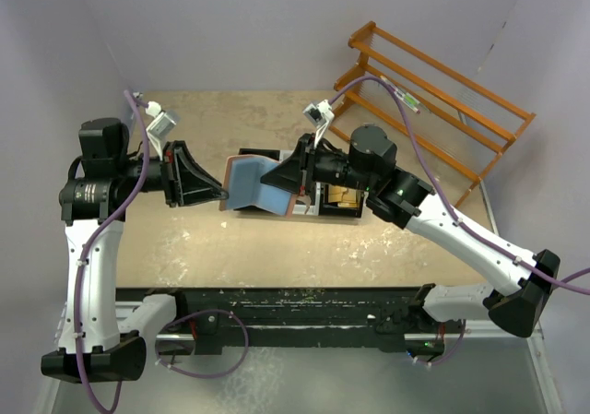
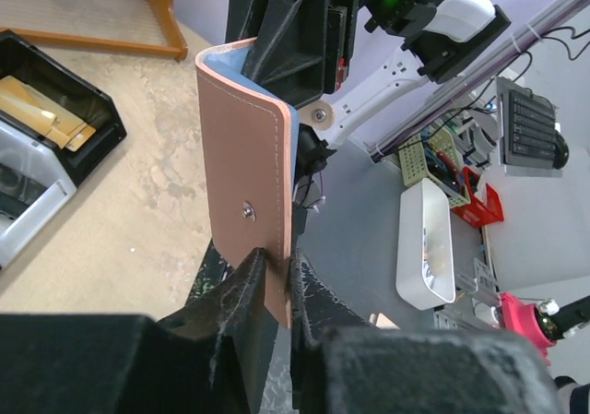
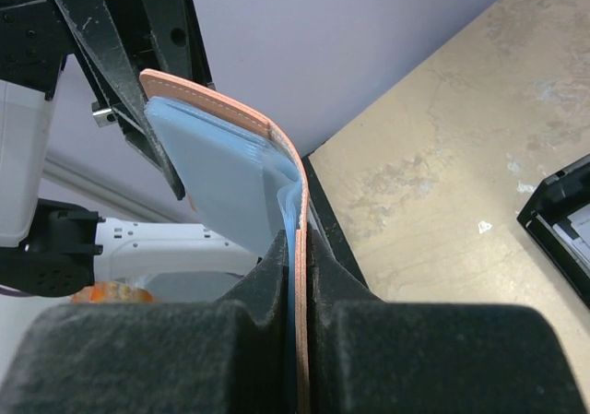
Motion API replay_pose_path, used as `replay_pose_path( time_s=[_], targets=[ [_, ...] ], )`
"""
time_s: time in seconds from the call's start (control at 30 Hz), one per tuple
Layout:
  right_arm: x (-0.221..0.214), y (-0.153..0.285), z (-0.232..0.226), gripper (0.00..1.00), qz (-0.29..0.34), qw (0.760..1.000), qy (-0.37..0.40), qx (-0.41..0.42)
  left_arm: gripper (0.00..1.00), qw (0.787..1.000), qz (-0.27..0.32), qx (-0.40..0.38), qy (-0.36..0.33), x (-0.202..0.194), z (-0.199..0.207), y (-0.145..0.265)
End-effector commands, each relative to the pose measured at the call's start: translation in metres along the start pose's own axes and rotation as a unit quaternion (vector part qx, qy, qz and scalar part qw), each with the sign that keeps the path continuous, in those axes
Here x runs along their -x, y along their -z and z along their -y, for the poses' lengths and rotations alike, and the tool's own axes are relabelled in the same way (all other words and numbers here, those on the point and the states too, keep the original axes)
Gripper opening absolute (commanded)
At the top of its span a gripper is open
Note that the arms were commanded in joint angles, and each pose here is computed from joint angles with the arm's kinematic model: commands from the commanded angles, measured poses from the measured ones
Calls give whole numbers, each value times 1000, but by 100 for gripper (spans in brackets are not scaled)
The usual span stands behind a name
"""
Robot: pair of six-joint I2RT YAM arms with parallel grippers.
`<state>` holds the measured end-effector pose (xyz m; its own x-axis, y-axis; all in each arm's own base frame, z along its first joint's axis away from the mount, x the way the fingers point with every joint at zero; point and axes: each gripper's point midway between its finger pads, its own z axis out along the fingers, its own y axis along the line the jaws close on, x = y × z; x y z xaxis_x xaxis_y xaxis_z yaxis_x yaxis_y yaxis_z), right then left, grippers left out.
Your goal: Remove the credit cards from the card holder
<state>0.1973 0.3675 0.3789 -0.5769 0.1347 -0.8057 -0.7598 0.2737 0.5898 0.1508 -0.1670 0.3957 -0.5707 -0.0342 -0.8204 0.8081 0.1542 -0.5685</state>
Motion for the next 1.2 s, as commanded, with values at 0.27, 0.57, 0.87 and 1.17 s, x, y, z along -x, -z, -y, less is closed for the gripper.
replay_pose_path(
  time_s=[0.27,0.57,0.87,1.17],
  targets=[
    [20,10,-27,0,35,998,26,48,17,997,15,77,-21,15,-21,1],
    [17,5,-30,0,33,997,6,66,40,994,19,104,-11,14,-32,3],
    [18,-1,-38,0,33,996,3,84,43,995,18,98,-9,13,-30,2],
    [19,5,-44,0,38,995,6,94,41,994,21,111,-7,14,-34,3]
  ],
)
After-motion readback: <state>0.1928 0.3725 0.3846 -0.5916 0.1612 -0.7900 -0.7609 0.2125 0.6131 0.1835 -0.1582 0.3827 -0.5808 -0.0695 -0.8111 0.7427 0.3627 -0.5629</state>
